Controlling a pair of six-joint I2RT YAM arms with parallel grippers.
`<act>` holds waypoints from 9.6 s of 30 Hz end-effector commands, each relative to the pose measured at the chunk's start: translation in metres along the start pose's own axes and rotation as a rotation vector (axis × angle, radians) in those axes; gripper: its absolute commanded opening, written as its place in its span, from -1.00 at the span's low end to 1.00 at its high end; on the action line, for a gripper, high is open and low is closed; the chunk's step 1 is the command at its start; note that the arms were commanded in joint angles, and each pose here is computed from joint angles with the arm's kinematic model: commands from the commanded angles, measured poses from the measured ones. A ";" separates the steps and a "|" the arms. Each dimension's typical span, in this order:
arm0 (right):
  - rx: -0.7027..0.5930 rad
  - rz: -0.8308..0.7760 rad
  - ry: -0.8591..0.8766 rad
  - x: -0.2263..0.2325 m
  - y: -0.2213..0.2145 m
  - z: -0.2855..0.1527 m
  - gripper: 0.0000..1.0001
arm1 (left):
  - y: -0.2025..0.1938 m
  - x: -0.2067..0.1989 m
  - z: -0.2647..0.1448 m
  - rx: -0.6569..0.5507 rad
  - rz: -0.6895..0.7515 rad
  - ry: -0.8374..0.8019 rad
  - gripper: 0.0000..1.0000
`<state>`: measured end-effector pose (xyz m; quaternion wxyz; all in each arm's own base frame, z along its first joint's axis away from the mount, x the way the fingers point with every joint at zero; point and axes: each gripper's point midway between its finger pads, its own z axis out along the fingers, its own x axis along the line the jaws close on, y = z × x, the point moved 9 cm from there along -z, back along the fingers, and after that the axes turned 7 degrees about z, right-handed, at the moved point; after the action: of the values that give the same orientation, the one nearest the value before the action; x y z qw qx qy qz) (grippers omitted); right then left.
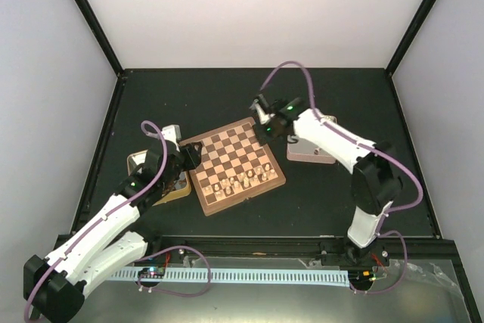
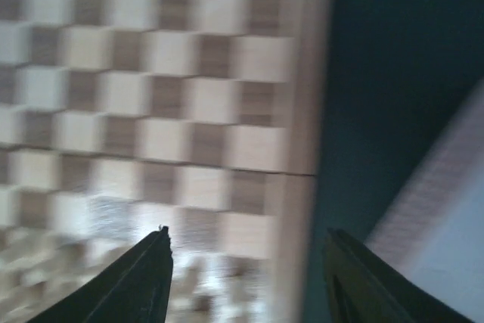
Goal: Set up the chess pieces on the board
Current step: Adjust the storage box at the center of the board, then pick up the chess piece from the storage box, then place the chess piece on the chessboard, then pick up the chess piece from the chessboard.
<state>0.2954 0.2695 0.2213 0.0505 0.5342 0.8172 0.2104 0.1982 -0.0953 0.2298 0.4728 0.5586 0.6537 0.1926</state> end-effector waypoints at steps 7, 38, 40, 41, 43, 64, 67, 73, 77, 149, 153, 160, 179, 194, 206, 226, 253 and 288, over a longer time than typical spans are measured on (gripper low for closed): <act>-0.041 0.139 -0.470 -0.181 0.006 0.010 0.40 | 0.004 -0.013 0.006 0.067 0.086 -0.089 0.20; 0.083 -0.160 -0.373 -0.228 0.037 0.082 -0.14 | 0.004 -0.014 0.010 0.103 0.106 -0.074 0.18; 0.090 -0.128 -0.390 -0.233 0.034 0.079 -0.34 | 0.005 -0.014 0.009 0.099 0.104 -0.078 0.18; 0.092 -0.108 -0.400 -0.235 0.033 0.077 -0.41 | 0.005 -0.014 0.008 0.098 0.103 -0.080 0.18; 0.087 -0.067 -0.435 -0.241 0.028 0.074 -0.55 | 0.004 -0.015 0.009 0.100 0.101 -0.087 0.18; 0.011 0.448 -0.534 -0.241 -0.025 0.020 -0.29 | 0.001 -0.022 0.014 0.163 0.081 -0.149 0.11; -0.021 0.421 -0.451 -0.223 -0.023 0.004 -0.06 | 0.000 -0.021 0.014 0.159 0.078 -0.149 0.12; 0.043 0.316 -0.290 -0.182 -0.034 0.018 0.13 | 0.000 -0.022 0.017 0.158 0.080 -0.154 0.12; 0.115 0.294 -0.207 -0.174 -0.045 0.038 0.20 | -0.001 -0.021 0.017 0.158 0.089 -0.150 0.12; -0.346 0.739 0.548 -0.068 0.011 -0.046 -0.76 | 0.005 -0.050 -0.001 0.063 0.101 -0.544 0.25; -0.328 0.777 0.678 -0.025 0.006 -0.056 -0.76 | 0.002 -0.053 -0.002 0.073 0.062 -0.599 0.24; -0.199 1.032 0.887 0.013 -0.014 -0.048 -0.76 | -0.004 -0.051 -0.004 0.014 0.008 -0.654 0.24; 0.074 1.140 1.042 0.066 -0.016 -0.042 -0.76 | -0.005 -0.050 0.000 -0.073 0.033 -0.670 -0.04; 0.088 1.074 0.993 0.073 -0.017 -0.042 -0.73 | 0.003 -0.048 -0.003 -0.082 0.061 -0.584 -0.83; -0.271 0.793 0.751 0.040 -0.009 -0.057 0.18 | -0.011 -0.034 -0.006 0.253 0.132 -0.340 -0.97; -0.391 0.592 0.383 -0.009 -0.035 -0.061 0.23 | -0.035 -0.025 0.073 0.984 0.224 -0.040 -0.97; -0.384 0.584 0.370 -0.014 -0.050 -0.055 0.24 | -0.040 -0.009 0.104 1.023 0.209 0.073 -0.54; -0.385 0.601 0.379 -0.017 -0.059 -0.057 0.23 | -0.049 -0.023 0.017 1.032 0.275 0.084 -0.93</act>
<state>0.2385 0.2221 0.2445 -0.0714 0.6837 0.5723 0.4472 0.2119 -0.1422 0.1936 0.1150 0.7954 0.5923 -0.0569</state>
